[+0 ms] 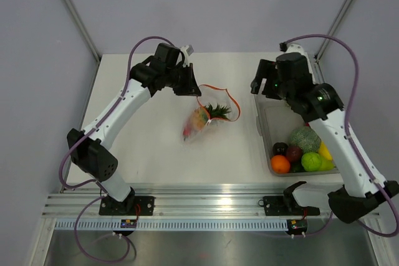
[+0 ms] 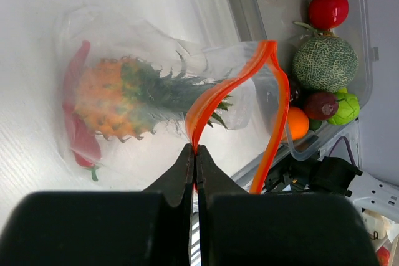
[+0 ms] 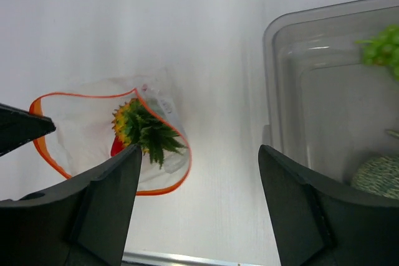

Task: Place the food in the zip-top bag and seal the zipper
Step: Pick up the fake fruit from the bin.

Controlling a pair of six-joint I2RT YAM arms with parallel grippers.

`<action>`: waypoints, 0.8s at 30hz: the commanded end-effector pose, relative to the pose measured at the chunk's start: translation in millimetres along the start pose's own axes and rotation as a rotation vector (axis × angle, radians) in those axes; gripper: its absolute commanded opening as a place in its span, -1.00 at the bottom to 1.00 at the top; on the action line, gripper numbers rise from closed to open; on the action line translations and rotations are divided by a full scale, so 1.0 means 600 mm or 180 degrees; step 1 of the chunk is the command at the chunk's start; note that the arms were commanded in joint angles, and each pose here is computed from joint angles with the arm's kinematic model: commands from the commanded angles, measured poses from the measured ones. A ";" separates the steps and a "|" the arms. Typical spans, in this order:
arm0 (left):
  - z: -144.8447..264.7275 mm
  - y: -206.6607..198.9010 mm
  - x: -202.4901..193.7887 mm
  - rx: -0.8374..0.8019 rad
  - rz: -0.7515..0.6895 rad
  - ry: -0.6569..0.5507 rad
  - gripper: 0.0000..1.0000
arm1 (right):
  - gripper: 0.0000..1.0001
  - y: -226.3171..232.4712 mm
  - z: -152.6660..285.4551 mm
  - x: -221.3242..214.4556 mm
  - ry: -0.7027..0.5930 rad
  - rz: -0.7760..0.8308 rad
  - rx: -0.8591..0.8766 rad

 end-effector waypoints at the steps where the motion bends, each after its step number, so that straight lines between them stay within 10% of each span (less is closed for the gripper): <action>1: 0.014 -0.016 0.022 -0.0089 -0.0059 -0.0266 -1.00 | 0.66 -0.074 0.046 -0.011 0.0008 0.0004 -0.0695; 24: 0.001 -0.007 0.009 -0.0139 -0.0127 -0.0206 -1.00 | 0.85 -0.381 -0.145 -0.041 0.0198 -0.1076 -0.2198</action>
Point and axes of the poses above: each gripper's point midway between its finger pads, its own z axis back along the fingers, its own y axis along the line the jaws close on, x = y × z, the point moved 10 cm from there along z, back along the fingers, and after that the axes turned 8 degrees about z, right-handed, at the moved point
